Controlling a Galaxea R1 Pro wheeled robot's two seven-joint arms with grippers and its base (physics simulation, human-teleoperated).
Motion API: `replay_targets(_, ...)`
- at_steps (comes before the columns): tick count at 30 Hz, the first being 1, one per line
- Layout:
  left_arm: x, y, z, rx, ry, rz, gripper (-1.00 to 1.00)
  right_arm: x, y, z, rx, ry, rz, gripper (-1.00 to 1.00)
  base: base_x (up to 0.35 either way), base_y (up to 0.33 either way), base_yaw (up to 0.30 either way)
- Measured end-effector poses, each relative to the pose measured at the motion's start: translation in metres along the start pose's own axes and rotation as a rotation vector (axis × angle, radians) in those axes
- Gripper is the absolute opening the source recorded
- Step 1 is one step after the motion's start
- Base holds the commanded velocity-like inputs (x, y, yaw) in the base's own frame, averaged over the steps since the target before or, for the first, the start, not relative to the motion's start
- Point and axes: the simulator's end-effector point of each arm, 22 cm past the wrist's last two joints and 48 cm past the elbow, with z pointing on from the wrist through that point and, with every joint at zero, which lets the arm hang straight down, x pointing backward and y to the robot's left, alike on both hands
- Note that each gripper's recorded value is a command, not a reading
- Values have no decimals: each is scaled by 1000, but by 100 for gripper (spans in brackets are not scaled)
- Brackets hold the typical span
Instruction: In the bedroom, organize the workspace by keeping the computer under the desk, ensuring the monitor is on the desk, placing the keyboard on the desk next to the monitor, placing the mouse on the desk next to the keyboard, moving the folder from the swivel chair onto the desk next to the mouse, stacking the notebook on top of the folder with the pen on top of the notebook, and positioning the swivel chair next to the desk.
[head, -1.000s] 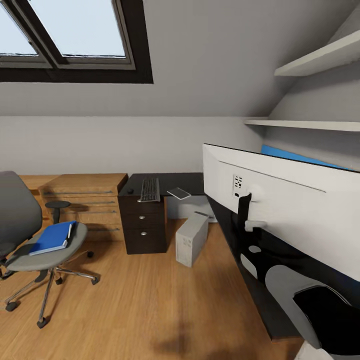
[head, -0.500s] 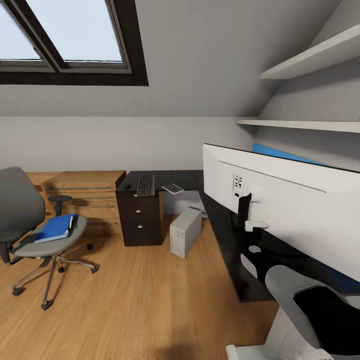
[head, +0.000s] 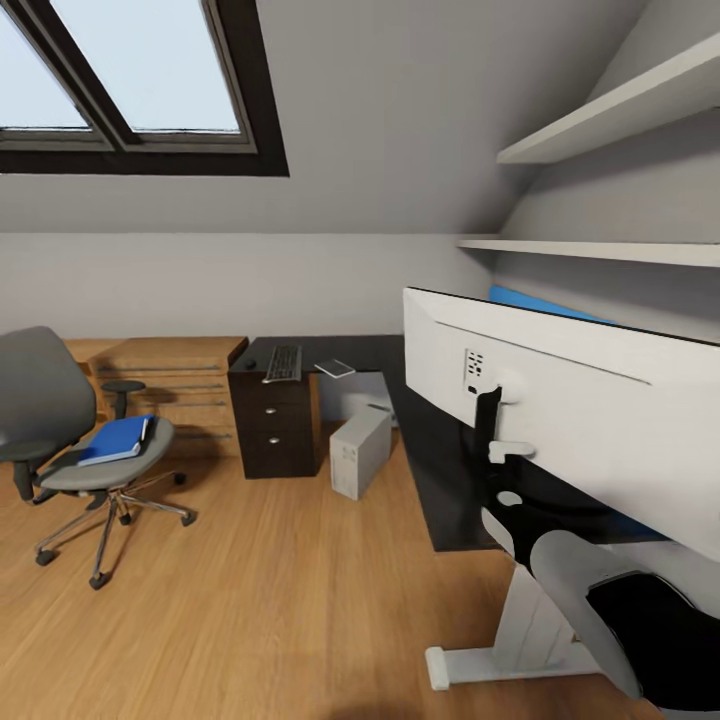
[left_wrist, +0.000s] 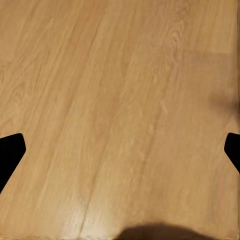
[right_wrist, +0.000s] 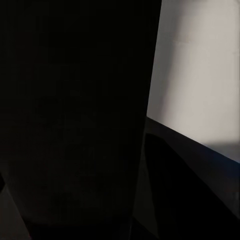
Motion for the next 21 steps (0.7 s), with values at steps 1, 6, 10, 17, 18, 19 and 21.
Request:
replay_targets(1,0,0,0,0,0,0,100,0,2,0,-7,0,0,-100,-294,-168,0)
replay_targets(6,0,0,0,-1,0,-1,100,-1,5,0,-21,0,8,-100,-201,-123,0)
replay_targets(10,0,0,0,-1,-2,-2,100,-2,12,1,-69,4,2,-100,-10,-7,0)
replay_targets(17,0,0,0,-1,-2,-2,100,-2,26,0,-128,17,69,-100,0,0,0)
replay_targets(18,0,0,0,-1,-2,-2,100,-2,28,0,-138,17,73,-100,0,0,0)
replay_targets(19,0,0,0,-1,-2,-2,100,-2,31,0,-151,17,69,-100,0,0,0)
replay_targets(21,0,0,0,-1,-2,-2,100,-3,36,-1,-168,16,64,-100,0,0,0)
